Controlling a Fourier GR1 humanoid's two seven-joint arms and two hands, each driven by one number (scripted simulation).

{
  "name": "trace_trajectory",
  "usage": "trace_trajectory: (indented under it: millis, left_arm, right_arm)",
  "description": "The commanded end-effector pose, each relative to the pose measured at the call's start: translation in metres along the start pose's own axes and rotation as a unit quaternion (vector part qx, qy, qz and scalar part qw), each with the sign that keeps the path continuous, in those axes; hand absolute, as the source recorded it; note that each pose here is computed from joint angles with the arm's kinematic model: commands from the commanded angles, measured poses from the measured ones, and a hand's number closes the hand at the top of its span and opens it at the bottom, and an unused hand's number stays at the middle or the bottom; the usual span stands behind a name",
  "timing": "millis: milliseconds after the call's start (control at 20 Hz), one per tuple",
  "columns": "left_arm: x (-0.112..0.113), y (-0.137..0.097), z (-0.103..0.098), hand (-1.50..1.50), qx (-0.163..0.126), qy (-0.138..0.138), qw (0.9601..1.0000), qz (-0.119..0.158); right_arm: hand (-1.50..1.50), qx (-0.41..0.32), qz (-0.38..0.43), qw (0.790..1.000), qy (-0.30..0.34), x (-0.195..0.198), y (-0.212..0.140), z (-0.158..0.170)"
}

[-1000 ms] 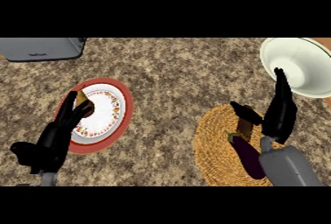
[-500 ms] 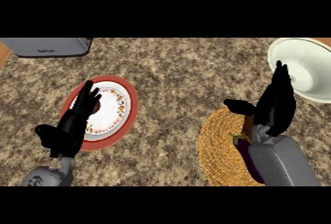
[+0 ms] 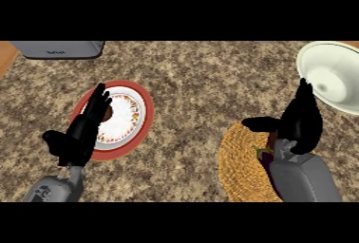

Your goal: Pick the sweet potato from the placemat and place it in the bowl

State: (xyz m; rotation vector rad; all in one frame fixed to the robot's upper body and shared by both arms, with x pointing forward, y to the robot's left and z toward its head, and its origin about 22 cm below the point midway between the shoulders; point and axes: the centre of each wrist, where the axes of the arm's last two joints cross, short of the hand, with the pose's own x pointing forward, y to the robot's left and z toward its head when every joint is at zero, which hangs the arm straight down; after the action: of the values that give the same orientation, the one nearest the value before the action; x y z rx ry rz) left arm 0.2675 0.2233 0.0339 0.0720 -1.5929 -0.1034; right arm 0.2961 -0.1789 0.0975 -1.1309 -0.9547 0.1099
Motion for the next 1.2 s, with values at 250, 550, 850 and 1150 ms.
trace_trajectory:
  millis: [250,550,850,1150]
  left_arm:
    - [0.004,-0.004,0.0,0.0,-0.003,0.003,1.0,0.002]
    - [-0.019,-0.006,-0.005,0.0,-0.006,0.008,0.9998,-0.015]
    - [-0.006,-0.008,-0.005,0.0,0.001,-0.003,1.0,-0.005]
    - [-0.011,-0.006,-0.018,0.0,-0.007,-0.002,1.0,-0.007]
  right_arm:
    - [-1.5,0.025,0.007,0.998,0.06,-0.016,-0.009,0.015]
    - [-1.5,0.029,-0.062,0.997,0.032,-0.014,-0.02,0.025]
    - [-1.5,0.029,-0.081,0.996,0.031,-0.053,-0.005,0.027]
    - [-1.5,0.045,-0.102,0.993,0.05,-0.038,0.006,0.021]
